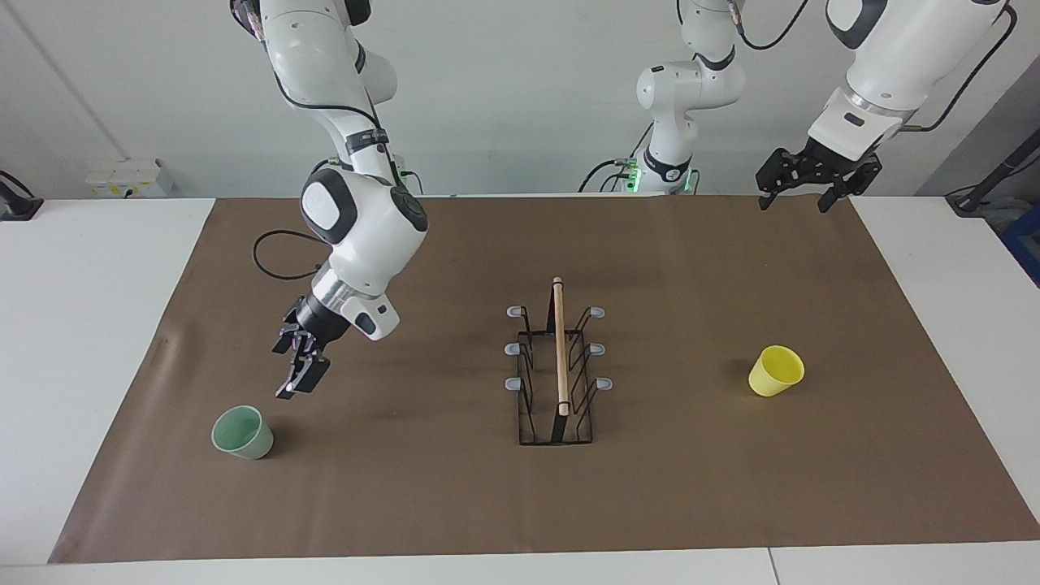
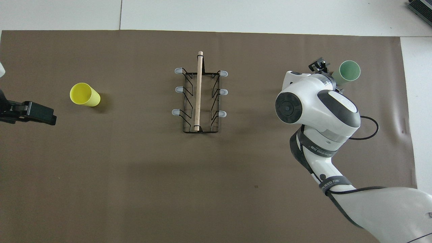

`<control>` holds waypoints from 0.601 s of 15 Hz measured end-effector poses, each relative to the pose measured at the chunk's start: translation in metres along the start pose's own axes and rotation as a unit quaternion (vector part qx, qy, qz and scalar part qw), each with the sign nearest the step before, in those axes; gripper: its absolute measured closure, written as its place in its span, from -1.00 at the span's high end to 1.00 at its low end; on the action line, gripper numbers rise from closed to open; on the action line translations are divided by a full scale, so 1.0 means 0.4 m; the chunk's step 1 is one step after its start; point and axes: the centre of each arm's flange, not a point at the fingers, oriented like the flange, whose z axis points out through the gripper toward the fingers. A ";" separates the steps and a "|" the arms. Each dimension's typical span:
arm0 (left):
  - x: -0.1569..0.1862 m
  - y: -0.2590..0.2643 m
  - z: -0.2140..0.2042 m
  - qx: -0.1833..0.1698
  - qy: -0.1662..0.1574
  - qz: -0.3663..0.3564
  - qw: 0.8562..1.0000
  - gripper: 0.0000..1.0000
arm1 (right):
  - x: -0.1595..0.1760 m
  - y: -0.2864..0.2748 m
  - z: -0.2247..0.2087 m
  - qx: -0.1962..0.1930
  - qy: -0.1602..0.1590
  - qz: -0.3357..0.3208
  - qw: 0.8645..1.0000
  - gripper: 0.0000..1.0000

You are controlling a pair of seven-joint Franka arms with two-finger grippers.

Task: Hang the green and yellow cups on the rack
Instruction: 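Reach the right gripper toward the green cup while the left gripper opens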

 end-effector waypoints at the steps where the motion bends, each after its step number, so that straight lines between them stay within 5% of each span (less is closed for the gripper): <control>1: 0.002 -0.011 0.003 -0.001 -0.001 -0.004 1.000 1.00 | 0.032 -0.008 0.011 -0.001 -0.006 -0.020 1.000 1.00; 5: 0.048 -0.079 0.069 -0.022 -0.016 -0.032 0.999 1.00 | 0.127 -0.041 0.070 -0.005 -0.016 -0.073 0.997 1.00; 9: 0.131 -0.317 0.226 -0.070 -0.019 -0.176 0.982 1.00 | 0.161 -0.085 0.119 -0.024 -0.028 -0.071 0.997 1.00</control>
